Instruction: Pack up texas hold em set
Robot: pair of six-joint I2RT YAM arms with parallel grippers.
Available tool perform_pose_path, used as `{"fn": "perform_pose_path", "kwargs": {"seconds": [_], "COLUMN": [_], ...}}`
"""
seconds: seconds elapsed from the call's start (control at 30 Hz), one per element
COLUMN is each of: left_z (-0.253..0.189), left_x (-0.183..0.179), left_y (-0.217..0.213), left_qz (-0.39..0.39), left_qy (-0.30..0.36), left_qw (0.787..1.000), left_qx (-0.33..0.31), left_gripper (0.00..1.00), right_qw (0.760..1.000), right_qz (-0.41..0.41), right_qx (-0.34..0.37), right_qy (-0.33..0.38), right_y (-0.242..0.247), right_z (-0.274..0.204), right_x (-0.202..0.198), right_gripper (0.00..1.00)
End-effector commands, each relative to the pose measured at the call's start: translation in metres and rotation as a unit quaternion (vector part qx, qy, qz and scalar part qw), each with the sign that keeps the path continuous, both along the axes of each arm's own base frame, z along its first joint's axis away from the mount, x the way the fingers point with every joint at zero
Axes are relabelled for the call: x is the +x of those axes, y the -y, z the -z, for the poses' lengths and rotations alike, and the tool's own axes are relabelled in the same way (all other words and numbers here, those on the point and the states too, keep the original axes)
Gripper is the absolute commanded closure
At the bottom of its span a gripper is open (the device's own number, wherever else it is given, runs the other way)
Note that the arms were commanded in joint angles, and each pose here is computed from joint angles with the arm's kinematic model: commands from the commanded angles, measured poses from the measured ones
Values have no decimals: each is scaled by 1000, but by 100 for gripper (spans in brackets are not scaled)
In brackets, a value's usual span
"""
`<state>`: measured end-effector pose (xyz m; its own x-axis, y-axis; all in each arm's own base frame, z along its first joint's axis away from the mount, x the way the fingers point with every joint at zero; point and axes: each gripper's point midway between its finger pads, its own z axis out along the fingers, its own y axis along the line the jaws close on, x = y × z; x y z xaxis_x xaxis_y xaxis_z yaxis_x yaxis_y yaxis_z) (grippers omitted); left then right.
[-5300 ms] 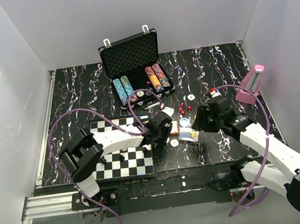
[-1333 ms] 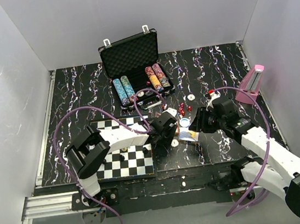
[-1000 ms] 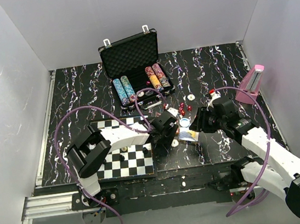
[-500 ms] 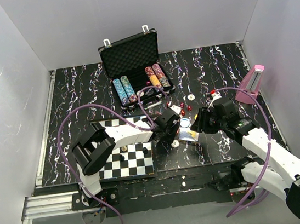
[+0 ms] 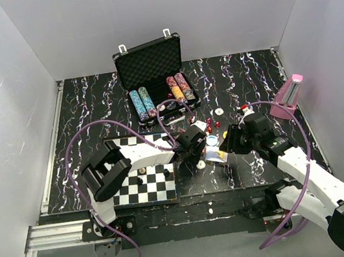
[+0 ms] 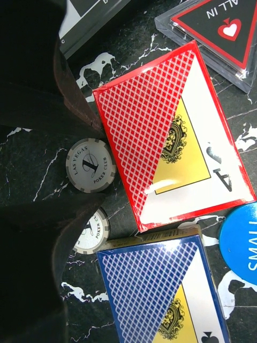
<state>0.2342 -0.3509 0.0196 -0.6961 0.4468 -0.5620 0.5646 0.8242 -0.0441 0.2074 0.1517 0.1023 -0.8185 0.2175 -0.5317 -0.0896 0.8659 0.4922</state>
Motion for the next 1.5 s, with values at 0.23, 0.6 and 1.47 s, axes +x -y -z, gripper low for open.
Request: {"fn": "perform_pose_path", "kwargs": {"seconds": [0.23, 0.6, 1.47], "left_z": [13, 18, -66], "left_x": [-22, -25, -2], "left_y": [-30, -28, -6], "left_qz": [-4, 8, 57], "left_qy": [-34, -42, 74], "left_qw": [998, 998, 995], "left_qx": [46, 47, -48], "left_gripper": [53, 55, 70], "right_qw": [1000, 1000, 993], "right_qz": [3, 5, -68], "right_qx": [-2, -2, 89], "right_qy": [5, 4, -21], "right_y": [0, 0, -43], "right_z": [-2, -2, -34], "right_x": [2, 3, 21], "right_gripper": [48, 48, 49]}}
